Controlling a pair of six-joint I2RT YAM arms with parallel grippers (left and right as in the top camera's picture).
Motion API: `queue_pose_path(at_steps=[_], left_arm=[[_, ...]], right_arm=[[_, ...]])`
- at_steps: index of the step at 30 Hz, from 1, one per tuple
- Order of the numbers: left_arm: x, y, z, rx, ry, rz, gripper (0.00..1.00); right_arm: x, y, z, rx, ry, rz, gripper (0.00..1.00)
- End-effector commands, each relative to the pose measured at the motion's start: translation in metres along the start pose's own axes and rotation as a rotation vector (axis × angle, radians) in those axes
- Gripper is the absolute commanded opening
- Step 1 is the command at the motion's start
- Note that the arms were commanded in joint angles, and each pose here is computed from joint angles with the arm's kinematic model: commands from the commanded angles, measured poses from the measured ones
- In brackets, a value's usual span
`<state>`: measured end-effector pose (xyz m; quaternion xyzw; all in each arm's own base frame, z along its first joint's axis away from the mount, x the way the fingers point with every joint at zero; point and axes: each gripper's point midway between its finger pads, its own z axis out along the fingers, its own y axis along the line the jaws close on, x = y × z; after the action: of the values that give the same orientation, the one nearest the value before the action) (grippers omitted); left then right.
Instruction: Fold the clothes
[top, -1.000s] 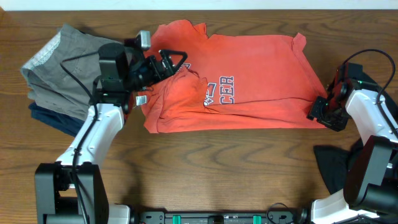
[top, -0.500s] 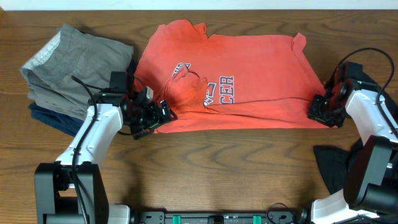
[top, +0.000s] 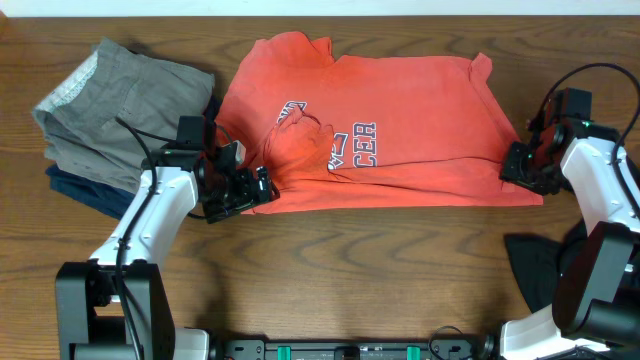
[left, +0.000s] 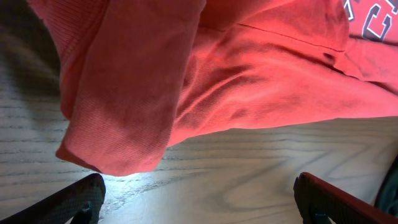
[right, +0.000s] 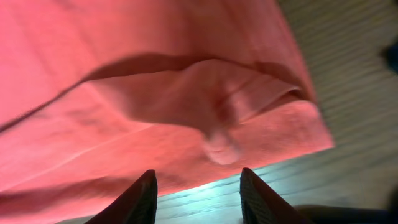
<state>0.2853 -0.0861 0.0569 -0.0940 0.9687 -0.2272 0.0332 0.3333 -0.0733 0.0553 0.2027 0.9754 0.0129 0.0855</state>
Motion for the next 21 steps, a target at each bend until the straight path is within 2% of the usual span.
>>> queue_pose_path(at_steps=[1, 9, 21], left_arm=[[-0.003, 0.002, -0.002, -0.016, -0.01, 0.026, 0.98], [-0.003, 0.002, -0.002, -0.016, -0.01, 0.026, 0.98], [-0.003, 0.002, -0.002, -0.016, -0.011, 0.026, 0.98]], right_arm=[[0.005, -0.022, 0.005, 0.117, 0.006, -0.013, 0.43], [0.006, -0.023, 0.015, 0.106, 0.017, -0.003, 0.36], [0.013, -0.013, 0.047, 0.092, 0.082, -0.029, 0.33]])
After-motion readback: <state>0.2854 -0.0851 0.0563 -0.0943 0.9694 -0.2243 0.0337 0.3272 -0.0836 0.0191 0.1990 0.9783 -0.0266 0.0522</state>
